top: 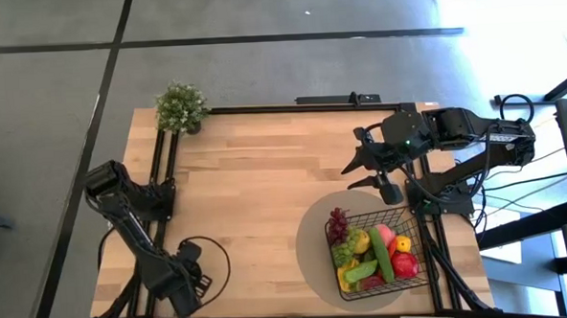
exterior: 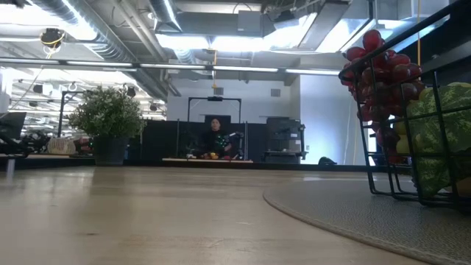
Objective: Build produce basket
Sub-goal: Put the eggplant into the wire basket
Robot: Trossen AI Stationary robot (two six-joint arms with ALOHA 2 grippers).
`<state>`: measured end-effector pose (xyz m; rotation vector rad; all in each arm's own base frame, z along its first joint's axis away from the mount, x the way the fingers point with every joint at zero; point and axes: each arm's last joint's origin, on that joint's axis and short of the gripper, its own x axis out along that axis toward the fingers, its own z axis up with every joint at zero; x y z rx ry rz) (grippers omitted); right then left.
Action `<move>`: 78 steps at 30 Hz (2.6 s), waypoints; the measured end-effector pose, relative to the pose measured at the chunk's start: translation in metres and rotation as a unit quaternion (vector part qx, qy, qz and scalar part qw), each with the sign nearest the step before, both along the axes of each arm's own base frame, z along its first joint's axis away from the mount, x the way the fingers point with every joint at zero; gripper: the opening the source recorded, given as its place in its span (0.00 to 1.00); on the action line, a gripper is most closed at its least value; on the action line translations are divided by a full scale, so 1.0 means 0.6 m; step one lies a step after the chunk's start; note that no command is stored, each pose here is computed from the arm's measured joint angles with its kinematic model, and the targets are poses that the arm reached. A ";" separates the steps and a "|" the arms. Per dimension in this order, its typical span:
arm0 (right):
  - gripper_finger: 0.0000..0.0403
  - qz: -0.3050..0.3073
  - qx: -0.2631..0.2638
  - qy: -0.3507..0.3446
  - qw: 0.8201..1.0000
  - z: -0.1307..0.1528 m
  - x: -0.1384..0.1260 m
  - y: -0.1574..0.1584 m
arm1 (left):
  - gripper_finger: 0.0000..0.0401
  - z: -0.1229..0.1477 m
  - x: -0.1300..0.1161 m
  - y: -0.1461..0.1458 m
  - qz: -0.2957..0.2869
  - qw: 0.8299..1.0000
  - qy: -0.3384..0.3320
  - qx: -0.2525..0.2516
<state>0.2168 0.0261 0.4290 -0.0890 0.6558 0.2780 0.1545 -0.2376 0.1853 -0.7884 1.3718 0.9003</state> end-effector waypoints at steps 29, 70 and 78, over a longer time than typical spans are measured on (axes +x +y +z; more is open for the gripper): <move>0.40 0.004 -0.020 -0.006 1.000 0.000 0.001 -0.009 | 0.37 -0.014 -0.015 -0.081 0.081 0.993 0.010 -0.080; 0.40 0.003 -0.019 -0.007 1.000 0.000 0.001 -0.009 | 0.21 -0.068 0.008 -0.091 0.094 0.994 0.013 -0.057; 0.40 -0.005 -0.009 -0.003 1.000 0.000 0.001 -0.009 | 0.08 -0.063 0.050 -0.067 0.040 0.998 -0.009 -0.057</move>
